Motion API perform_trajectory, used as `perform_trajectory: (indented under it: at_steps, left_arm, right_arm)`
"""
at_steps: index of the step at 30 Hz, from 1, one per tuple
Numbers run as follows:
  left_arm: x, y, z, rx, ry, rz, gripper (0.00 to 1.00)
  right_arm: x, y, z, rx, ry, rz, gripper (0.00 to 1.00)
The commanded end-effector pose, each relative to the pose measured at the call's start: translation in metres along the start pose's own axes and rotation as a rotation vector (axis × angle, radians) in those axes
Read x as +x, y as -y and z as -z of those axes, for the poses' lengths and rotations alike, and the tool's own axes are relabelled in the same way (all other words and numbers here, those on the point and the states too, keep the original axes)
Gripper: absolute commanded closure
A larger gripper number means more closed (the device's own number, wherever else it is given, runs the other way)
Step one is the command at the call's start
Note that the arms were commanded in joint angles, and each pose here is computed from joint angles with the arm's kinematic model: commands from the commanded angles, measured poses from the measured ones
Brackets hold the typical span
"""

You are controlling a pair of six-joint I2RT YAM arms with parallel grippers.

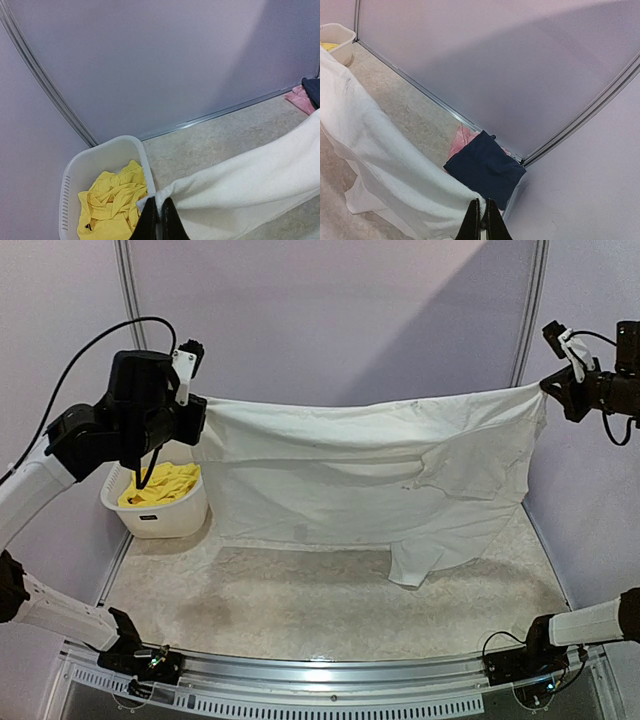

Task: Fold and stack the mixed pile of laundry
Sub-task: Flatten out the 1/3-folded T-shirt at the center of the board.

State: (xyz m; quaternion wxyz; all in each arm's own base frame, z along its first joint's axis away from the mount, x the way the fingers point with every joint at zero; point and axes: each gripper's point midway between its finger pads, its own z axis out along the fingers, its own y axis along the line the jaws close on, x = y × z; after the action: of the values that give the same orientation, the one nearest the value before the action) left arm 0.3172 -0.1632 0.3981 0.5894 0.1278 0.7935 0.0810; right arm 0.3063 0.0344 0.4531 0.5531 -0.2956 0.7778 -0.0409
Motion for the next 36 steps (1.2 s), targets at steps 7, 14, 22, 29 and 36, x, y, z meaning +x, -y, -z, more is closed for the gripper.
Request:
perform_trajectory:
  at_steps: [7, 14, 22, 29, 36]
  left_arm:
    - [-0.019, -0.013, 0.076, -0.060, 0.164, -0.010, 1.00]
    - [-0.031, -0.007, 0.129, -0.050, 0.268, -0.039, 1.00]
    - [-0.043, 0.014, 0.176, -0.022, 0.320, -0.072, 1.00]
    - [-0.062, 0.021, 0.190, 0.004, 0.328, -0.095, 1.00]
    - [-0.074, 0.024, 0.155, -0.168, 0.281, -0.180, 1.00]
  right_arm:
    - [-0.024, -0.031, 0.080, 0.014, 0.149, 0.055, 1.00]
    - [-0.043, -0.055, 0.143, 0.039, 0.276, 0.117, 1.00]
    - [-0.063, -0.073, 0.204, 0.097, 0.415, 0.172, 1.00]
    - [-0.080, -0.066, 0.222, 0.147, 0.477, 0.162, 1.00]
    - [-0.061, -0.047, 0.132, 0.026, 0.343, 0.105, 1.00]
